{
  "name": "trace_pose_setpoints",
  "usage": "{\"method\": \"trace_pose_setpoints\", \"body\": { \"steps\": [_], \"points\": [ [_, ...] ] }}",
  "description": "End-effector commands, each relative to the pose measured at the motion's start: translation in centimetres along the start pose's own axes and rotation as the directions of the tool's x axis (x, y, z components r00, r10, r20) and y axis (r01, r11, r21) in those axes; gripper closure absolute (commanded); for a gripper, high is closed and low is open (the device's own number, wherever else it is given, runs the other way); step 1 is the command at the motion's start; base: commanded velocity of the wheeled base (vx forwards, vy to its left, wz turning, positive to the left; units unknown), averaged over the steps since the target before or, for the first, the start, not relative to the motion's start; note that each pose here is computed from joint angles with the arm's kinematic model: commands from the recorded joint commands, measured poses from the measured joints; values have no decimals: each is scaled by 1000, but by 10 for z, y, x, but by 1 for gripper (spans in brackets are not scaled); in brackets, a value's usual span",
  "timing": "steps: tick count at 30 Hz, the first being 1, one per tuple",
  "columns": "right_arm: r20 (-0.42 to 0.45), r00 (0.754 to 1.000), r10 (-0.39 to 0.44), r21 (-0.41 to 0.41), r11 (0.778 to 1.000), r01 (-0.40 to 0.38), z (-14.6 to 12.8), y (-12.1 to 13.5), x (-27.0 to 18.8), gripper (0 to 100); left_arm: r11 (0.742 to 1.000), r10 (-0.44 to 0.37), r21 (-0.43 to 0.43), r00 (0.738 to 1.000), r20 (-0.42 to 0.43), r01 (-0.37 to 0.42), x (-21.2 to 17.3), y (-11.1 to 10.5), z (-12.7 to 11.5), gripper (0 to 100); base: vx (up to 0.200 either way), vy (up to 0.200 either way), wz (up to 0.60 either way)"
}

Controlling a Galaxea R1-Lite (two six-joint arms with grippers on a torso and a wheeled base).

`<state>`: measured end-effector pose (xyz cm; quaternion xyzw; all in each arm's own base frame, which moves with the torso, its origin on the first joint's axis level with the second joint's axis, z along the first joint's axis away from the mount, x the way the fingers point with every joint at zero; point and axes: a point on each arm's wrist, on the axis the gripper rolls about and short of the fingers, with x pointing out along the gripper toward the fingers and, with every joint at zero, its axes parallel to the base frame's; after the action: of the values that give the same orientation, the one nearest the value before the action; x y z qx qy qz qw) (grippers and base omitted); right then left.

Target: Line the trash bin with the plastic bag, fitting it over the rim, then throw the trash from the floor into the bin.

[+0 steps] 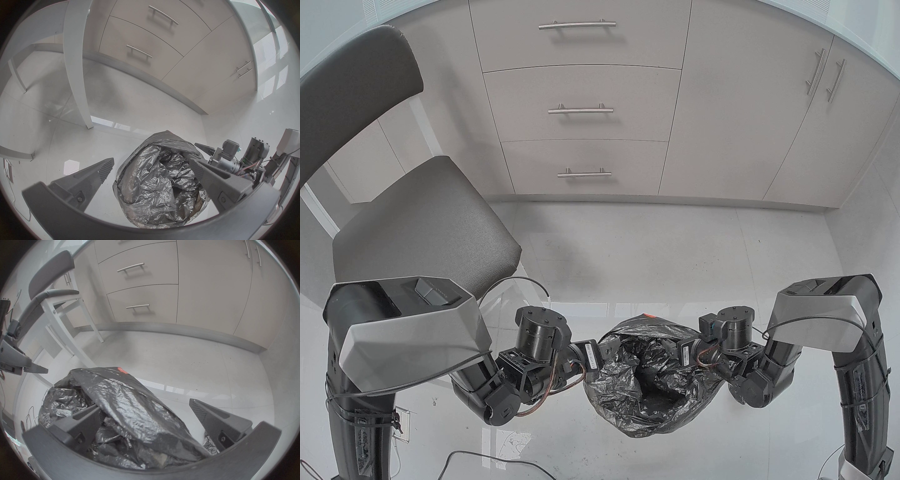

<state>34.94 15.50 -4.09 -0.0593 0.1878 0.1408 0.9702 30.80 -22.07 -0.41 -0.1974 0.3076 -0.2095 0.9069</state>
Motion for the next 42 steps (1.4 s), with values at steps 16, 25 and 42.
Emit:
{"method": "trace_pose_setpoints", "body": {
  "steps": [16, 25, 42],
  "points": [
    [47, 997, -61, 3, 998, 61, 32, -11, 20, 0, 1000, 4, 1, 1000, -5, -4, 1, 2, -3, 0, 0, 0, 0],
    [52, 997, -53, 3, 999, 53, 39, -8, 14, 0, 1000, 4, 1, 1000, -5, -4, 1, 2, -3, 0, 0, 0, 0],
    [65, 993, -102, 25, 995, 101, 44, -29, 39, 0, 1000, 8, 0, 1000, -8, -8, 2, 3, -4, 0, 0, 0, 0]
  ]
}}
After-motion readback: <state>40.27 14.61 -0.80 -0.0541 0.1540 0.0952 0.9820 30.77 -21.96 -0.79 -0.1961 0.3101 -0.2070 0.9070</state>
